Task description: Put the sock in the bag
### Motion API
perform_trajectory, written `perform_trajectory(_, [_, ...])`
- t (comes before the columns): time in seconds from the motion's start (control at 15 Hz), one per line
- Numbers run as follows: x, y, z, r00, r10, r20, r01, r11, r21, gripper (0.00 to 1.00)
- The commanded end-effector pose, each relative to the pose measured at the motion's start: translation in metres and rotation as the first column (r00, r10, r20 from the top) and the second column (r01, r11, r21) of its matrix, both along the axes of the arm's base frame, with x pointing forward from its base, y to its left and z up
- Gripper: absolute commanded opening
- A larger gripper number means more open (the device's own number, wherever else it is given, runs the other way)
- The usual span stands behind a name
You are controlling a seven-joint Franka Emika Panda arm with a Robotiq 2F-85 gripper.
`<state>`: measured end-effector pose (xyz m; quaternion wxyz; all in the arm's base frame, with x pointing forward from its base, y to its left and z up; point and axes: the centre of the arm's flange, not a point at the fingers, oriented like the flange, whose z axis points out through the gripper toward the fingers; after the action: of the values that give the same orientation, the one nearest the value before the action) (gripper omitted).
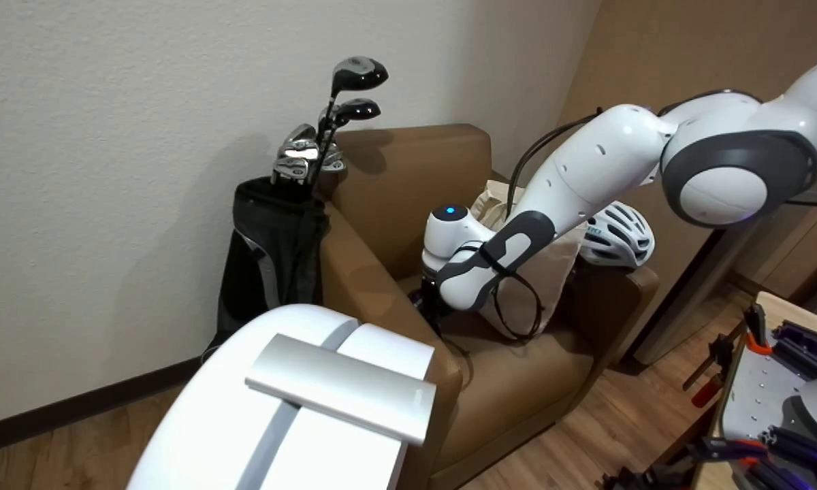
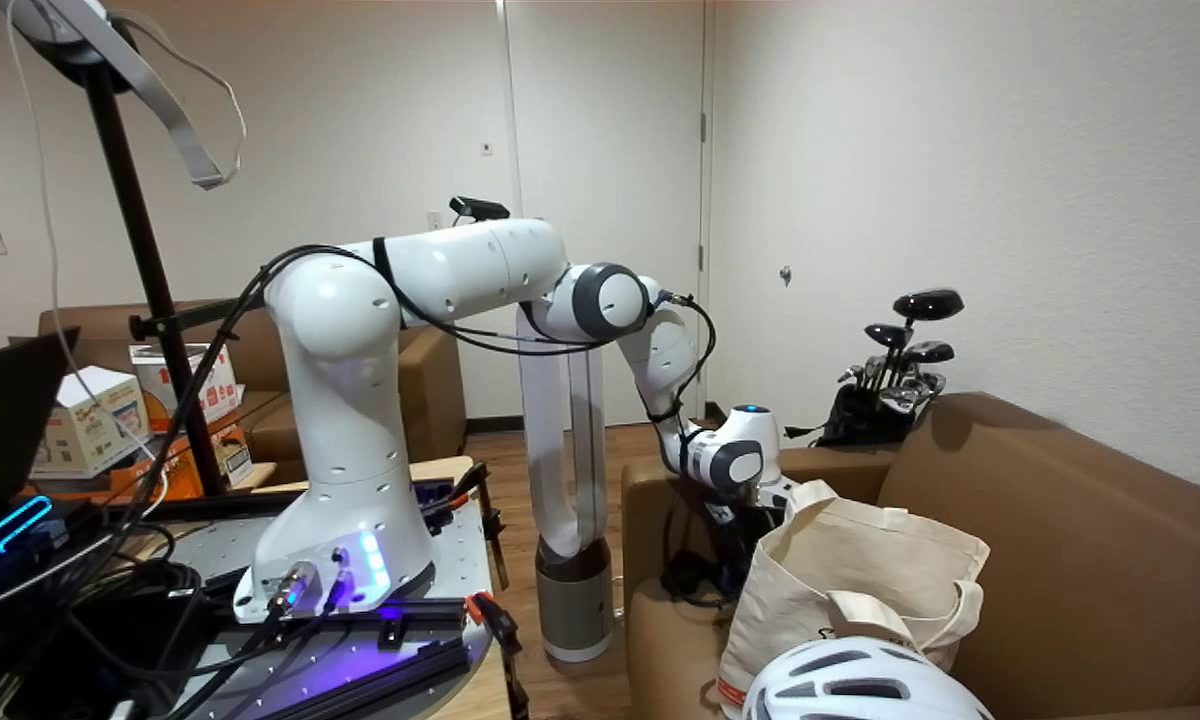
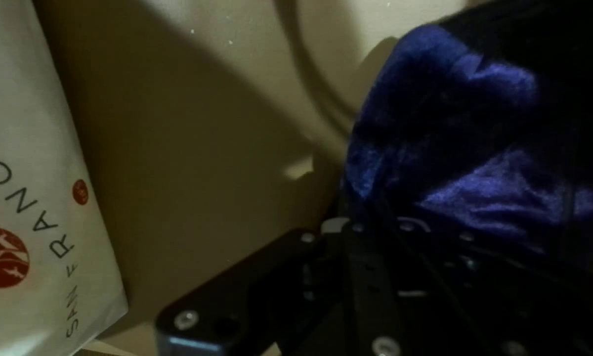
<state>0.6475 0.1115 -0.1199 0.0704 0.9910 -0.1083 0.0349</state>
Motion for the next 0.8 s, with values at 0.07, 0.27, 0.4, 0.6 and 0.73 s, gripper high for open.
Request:
perform_trajectory(0.07, [-0.018, 0.033, 0.079, 0.987, 0.158, -0.035, -0.159, 0.987, -0.033, 0.08])
perform_trajectory(0.27, [-0.022, 0.05, 0.133, 0.974, 0.224, 0.026, -0.223, 0.973, -0.056, 0.06])
perform_trajectory(0.4, [-0.026, 0.053, 0.169, 0.967, 0.247, 0.064, -0.241, 0.967, -0.083, 0.06])
perform_trajectory(0.6, [-0.033, 0.053, 0.223, 0.953, 0.275, 0.129, -0.264, 0.959, -0.1, 0.06])
perform_trajectory(0.73, [-0.042, 0.051, 0.256, 0.94, 0.287, 0.185, -0.271, 0.956, -0.111, 0.06])
